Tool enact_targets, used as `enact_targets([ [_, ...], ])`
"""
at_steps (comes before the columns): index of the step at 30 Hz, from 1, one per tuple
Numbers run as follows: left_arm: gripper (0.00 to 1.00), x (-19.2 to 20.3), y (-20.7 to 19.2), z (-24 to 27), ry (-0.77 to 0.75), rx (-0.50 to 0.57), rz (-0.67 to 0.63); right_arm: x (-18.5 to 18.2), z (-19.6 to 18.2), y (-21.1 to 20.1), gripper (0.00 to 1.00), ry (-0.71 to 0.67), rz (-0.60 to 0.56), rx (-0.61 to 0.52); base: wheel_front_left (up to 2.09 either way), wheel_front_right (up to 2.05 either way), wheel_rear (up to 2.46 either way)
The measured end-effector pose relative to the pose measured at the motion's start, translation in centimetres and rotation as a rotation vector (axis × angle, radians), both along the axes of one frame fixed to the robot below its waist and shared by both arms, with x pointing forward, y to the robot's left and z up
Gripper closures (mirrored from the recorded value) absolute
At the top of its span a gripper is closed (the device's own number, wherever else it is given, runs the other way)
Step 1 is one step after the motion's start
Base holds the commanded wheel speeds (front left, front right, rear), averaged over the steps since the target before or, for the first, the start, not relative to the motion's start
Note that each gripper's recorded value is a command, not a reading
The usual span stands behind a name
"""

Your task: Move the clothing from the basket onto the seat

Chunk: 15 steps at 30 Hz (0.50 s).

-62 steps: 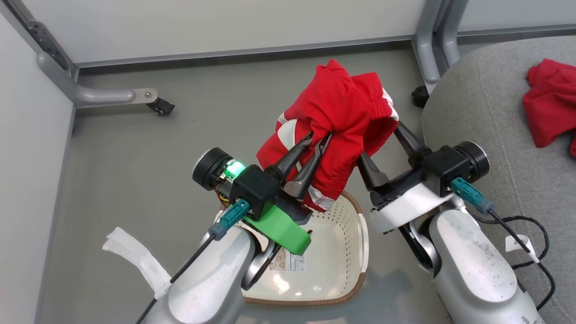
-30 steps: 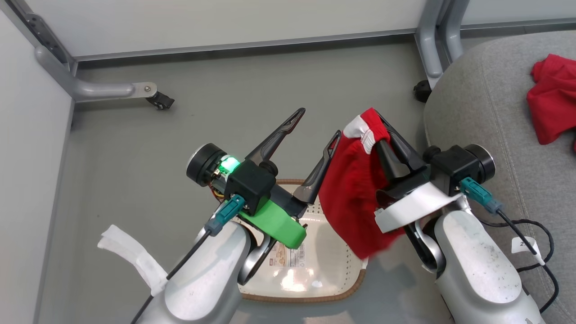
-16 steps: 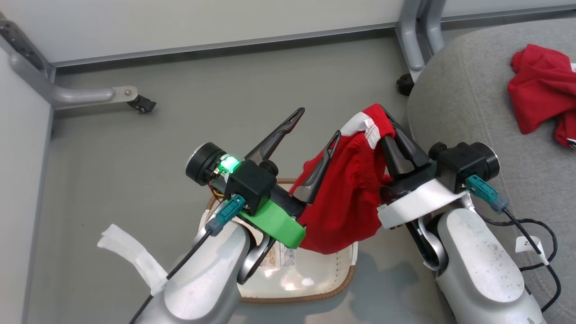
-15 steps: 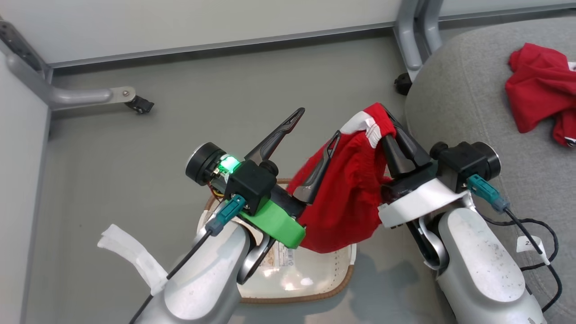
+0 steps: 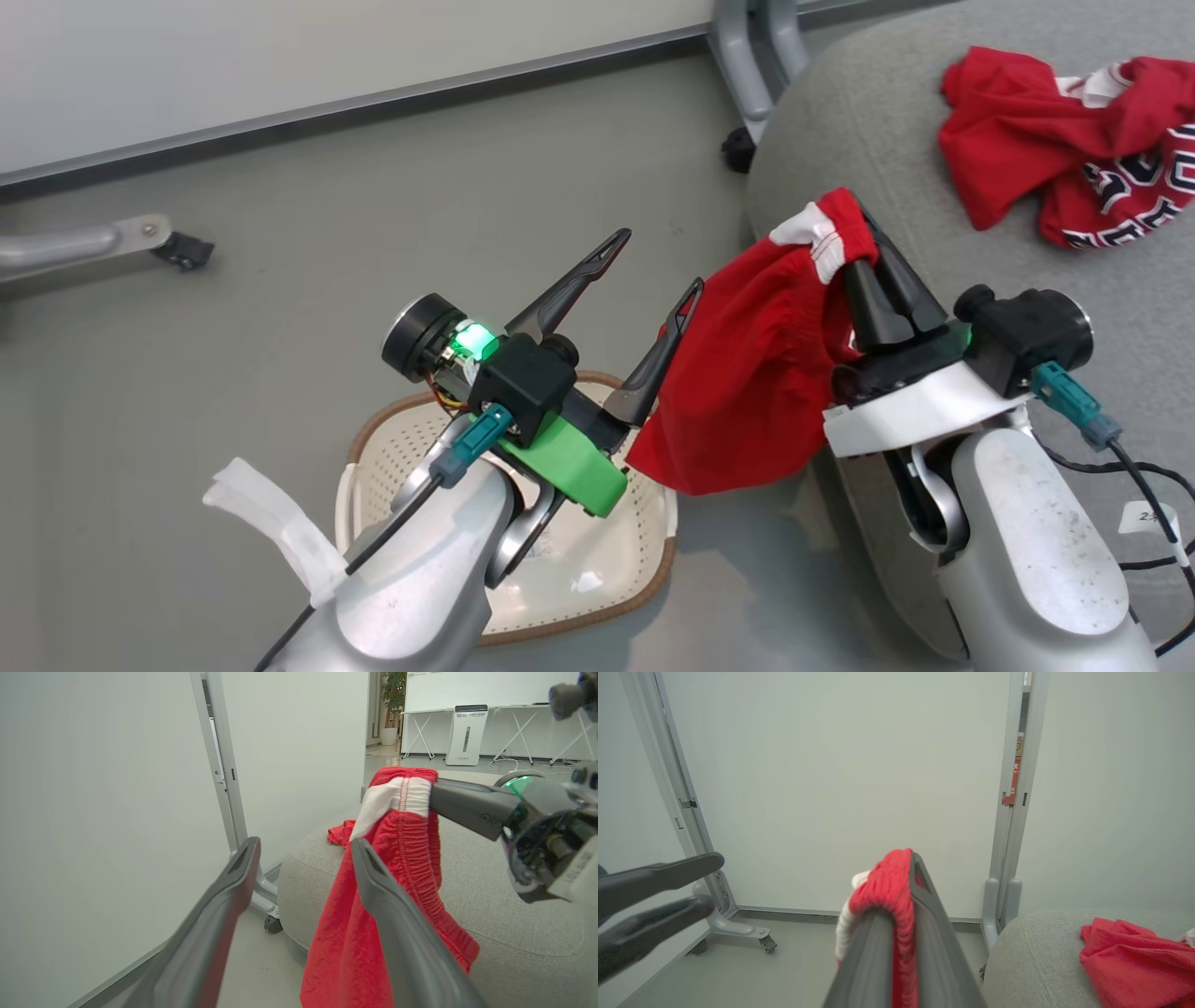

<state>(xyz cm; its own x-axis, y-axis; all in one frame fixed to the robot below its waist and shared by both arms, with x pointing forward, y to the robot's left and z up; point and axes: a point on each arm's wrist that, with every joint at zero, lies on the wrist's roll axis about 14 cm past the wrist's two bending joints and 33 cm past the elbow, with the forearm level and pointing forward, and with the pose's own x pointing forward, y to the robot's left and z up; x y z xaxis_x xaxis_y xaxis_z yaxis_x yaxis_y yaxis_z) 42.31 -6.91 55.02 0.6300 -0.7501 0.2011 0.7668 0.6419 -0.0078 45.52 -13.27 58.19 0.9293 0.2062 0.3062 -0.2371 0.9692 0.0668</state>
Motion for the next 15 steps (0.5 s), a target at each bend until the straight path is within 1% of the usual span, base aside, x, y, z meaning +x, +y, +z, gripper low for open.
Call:
enact_targets([
  [15,0.0,-2.1,-6.3,-2.2,0.025,0.029,-0.216,-3.1,-0.6,-9.5,1.0,0.026,-0.273,-0.024,0.0,0.0,0.0],
])
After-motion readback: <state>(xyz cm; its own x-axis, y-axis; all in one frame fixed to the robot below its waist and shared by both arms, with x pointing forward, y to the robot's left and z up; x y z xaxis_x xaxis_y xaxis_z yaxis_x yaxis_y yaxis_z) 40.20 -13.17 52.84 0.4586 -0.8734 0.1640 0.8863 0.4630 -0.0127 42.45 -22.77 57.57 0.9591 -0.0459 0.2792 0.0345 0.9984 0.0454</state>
